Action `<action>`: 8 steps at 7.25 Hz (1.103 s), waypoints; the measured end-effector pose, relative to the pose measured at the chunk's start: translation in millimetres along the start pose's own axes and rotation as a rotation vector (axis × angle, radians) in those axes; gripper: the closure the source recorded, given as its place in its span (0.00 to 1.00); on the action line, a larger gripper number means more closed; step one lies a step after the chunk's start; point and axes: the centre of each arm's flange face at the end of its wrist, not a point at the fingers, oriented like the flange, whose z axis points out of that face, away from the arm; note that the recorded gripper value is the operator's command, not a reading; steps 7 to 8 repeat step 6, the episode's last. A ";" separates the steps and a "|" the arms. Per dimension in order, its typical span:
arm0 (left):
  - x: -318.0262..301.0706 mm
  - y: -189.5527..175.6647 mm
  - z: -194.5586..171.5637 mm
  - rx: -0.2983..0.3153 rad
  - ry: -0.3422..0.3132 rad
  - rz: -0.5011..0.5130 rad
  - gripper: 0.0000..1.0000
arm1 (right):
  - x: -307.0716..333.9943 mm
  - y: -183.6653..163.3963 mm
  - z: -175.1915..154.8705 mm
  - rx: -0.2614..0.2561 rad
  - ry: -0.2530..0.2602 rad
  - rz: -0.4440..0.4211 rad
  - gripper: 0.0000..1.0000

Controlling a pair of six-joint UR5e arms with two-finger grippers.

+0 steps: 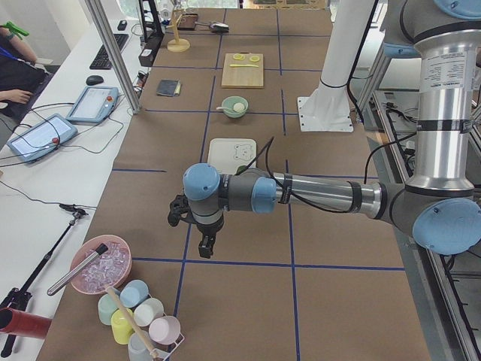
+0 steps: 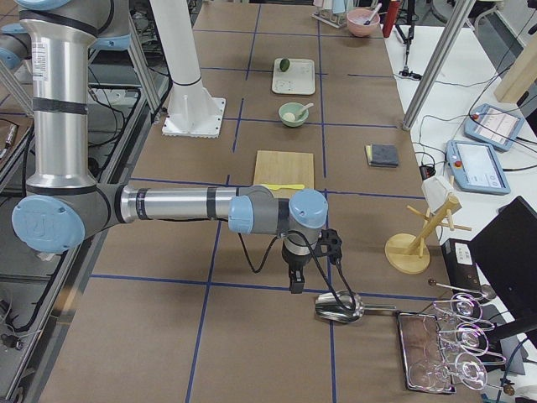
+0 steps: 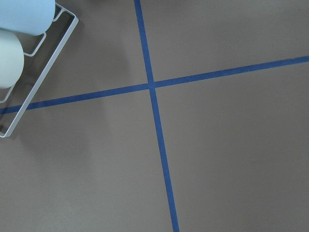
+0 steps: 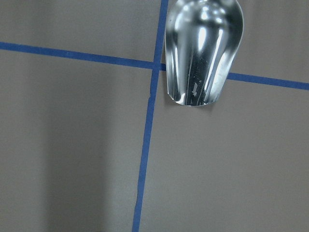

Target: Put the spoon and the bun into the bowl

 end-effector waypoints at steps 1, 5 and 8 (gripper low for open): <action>0.1 -0.1 0.2 0.000 0.000 0.001 0.00 | -0.2 -0.4 -0.1 0.000 0.000 -0.001 0.00; 0.3 -0.5 0.7 -0.001 0.000 0.007 0.00 | -0.5 -0.8 -0.1 0.001 0.000 -0.002 0.00; 0.3 -0.7 0.7 -0.001 0.000 0.008 0.00 | 0.0 -0.1 0.4 0.000 0.000 0.000 0.00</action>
